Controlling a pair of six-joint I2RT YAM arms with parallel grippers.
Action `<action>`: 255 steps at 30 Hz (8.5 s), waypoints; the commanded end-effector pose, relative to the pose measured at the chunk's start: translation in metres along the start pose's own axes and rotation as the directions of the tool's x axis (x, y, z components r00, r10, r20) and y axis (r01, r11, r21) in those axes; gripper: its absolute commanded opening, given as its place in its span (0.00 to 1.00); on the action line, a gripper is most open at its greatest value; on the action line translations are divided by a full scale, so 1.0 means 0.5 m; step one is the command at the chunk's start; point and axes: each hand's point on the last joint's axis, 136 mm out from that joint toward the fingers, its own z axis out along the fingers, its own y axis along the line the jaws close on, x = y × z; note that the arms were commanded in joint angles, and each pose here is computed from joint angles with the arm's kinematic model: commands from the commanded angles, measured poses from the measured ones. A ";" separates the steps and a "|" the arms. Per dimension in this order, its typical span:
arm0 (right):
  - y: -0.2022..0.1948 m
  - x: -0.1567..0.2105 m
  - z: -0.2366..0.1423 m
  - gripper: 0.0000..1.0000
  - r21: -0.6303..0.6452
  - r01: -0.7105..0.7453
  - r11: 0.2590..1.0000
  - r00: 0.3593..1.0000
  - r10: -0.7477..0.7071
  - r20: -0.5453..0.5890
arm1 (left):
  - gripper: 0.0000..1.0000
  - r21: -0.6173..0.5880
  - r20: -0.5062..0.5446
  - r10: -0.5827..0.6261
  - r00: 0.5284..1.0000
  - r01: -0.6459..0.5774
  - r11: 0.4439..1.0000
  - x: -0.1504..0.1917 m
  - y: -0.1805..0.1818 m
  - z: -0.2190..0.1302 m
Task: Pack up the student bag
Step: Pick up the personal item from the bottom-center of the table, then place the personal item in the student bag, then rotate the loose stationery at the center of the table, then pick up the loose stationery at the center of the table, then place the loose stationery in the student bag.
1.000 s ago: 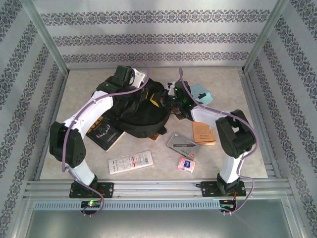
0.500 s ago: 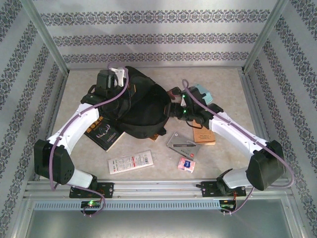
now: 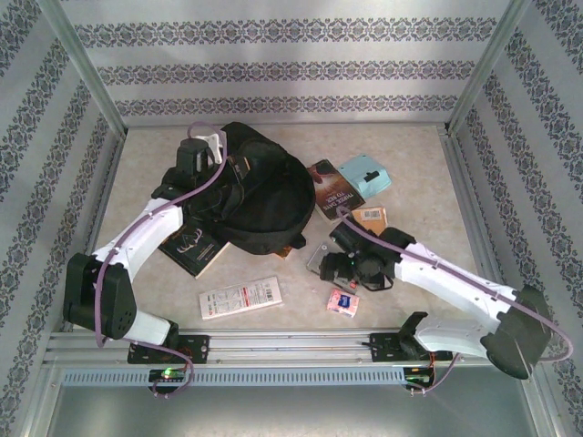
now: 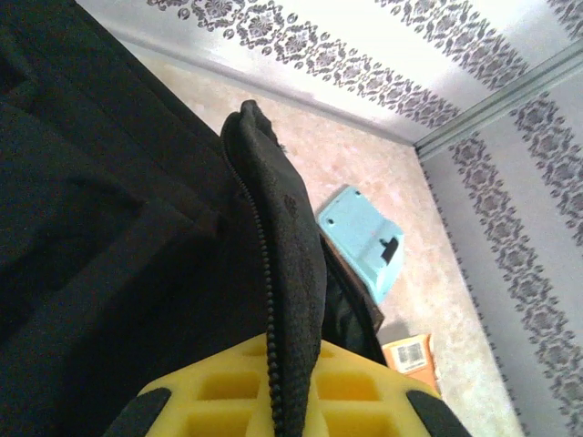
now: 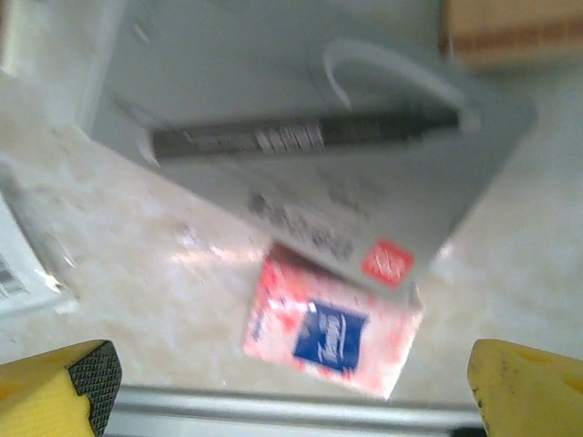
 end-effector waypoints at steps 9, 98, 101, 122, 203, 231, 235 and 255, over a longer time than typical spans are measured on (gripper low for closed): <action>-0.009 0.073 0.092 0.98 -0.012 -0.273 0.962 0.956 0.270 -0.112 | 0.00 0.100 0.083 -0.069 0.994 0.060 0.993 -0.051 -0.015 -0.010; 0.149 -0.652 -0.075 0.93 -0.240 0.185 0.953 0.911 -0.074 0.406 | 0.00 0.110 0.166 0.015 0.986 -0.033 0.993 -0.064 -0.017 -0.039; 0.182 -0.590 -0.050 0.93 -0.191 0.247 0.950 0.915 -0.164 0.368 | 0.00 0.113 0.172 0.002 0.985 -0.022 0.993 -0.070 -0.020 -0.041; 0.081 -0.179 0.069 0.98 0.168 0.509 0.844 0.854 -0.520 0.025 | 0.00 0.104 0.194 -0.063 0.979 0.043 0.994 -0.079 -0.012 -0.060; -0.011 -0.127 0.154 0.84 0.180 0.224 0.958 0.974 -0.211 -0.088 | 0.00 0.141 0.129 -0.109 0.986 0.090 0.986 -0.057 -0.003 -0.021; 0.429 -0.445 -0.105 0.81 -0.424 -0.046 0.905 0.969 0.144 0.201 | 0.00 0.257 0.220 -0.090 0.971 0.031 0.966 -0.165 -0.122 -0.091; 0.467 -0.483 -0.049 0.78 -0.440 -0.172 0.881 0.950 0.266 0.162 | 0.00 0.291 0.233 -0.112 0.966 0.041 0.956 -0.184 -0.139 -0.095; 0.700 -0.508 -0.061 0.98 -0.777 0.188 0.601 0.968 0.020 0.250 | 0.00 0.297 0.228 -0.130 0.965 0.058 0.953 -0.190 -0.133 -0.078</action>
